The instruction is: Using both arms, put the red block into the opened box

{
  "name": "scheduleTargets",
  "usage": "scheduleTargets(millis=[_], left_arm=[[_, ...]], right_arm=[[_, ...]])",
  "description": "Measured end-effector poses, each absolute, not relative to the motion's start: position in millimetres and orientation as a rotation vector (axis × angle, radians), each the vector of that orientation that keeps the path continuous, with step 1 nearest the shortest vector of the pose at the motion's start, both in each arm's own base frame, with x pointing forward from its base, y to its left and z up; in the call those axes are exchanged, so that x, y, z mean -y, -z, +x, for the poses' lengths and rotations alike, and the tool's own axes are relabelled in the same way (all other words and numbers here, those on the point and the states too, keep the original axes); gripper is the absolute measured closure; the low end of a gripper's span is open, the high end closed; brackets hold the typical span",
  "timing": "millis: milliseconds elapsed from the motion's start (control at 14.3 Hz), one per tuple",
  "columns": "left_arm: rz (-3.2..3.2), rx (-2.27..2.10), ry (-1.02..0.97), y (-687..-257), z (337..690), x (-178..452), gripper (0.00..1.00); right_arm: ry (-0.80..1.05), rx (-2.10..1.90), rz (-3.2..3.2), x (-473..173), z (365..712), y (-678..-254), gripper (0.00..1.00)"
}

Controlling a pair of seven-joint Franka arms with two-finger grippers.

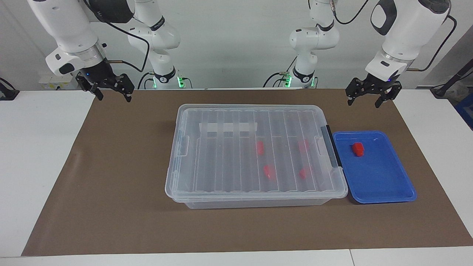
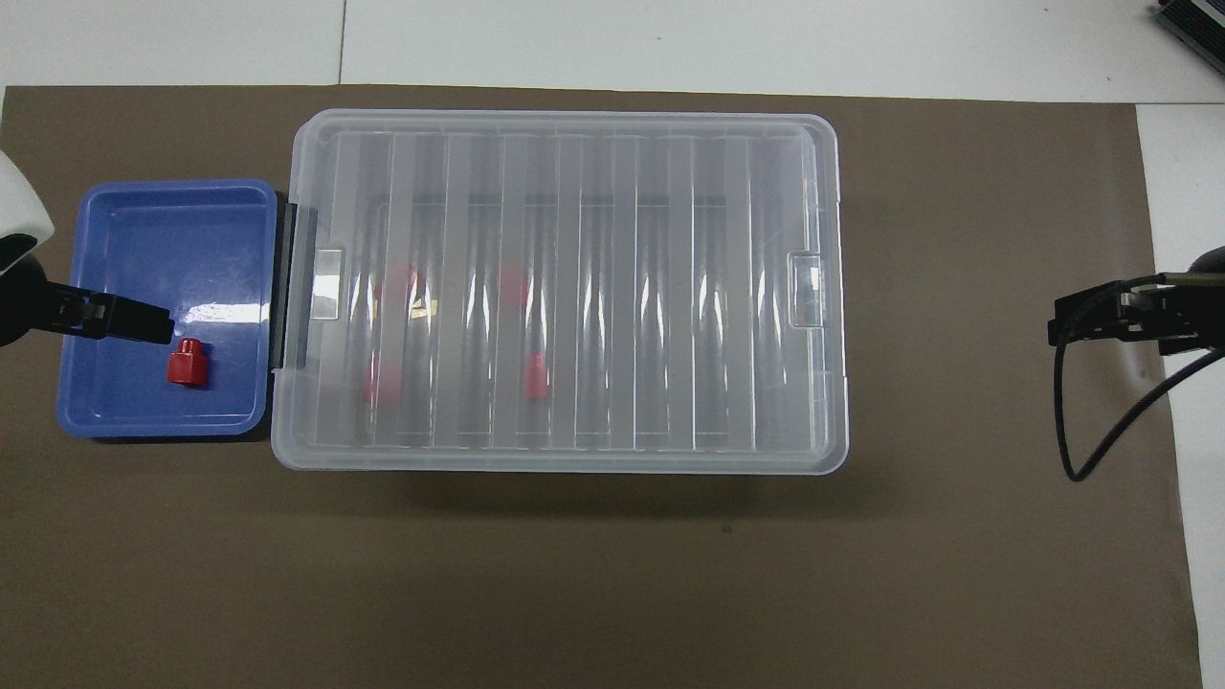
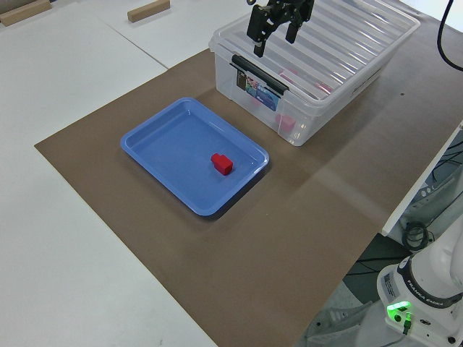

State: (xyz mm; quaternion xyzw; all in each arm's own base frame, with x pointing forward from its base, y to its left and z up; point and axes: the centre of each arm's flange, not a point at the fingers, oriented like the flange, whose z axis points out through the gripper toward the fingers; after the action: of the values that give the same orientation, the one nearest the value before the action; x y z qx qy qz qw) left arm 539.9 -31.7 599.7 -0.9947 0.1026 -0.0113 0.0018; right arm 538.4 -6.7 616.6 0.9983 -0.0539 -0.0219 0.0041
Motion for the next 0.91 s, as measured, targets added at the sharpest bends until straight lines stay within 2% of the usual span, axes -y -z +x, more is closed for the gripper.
scheduleTargets(millis=[490,909], left_arm=[[-3.121,-0.322,0.036,-599.6,539.9,31.7,0.0],[-3.121,-0.322,0.036,-599.6,539.9,31.7,0.0]], right_arm=[[-0.004,0.168,3.131,2.1,543.9,-610.8,0.0],[-0.088,0.238,3.137,-74.9,545.8,-548.2,0.0]])
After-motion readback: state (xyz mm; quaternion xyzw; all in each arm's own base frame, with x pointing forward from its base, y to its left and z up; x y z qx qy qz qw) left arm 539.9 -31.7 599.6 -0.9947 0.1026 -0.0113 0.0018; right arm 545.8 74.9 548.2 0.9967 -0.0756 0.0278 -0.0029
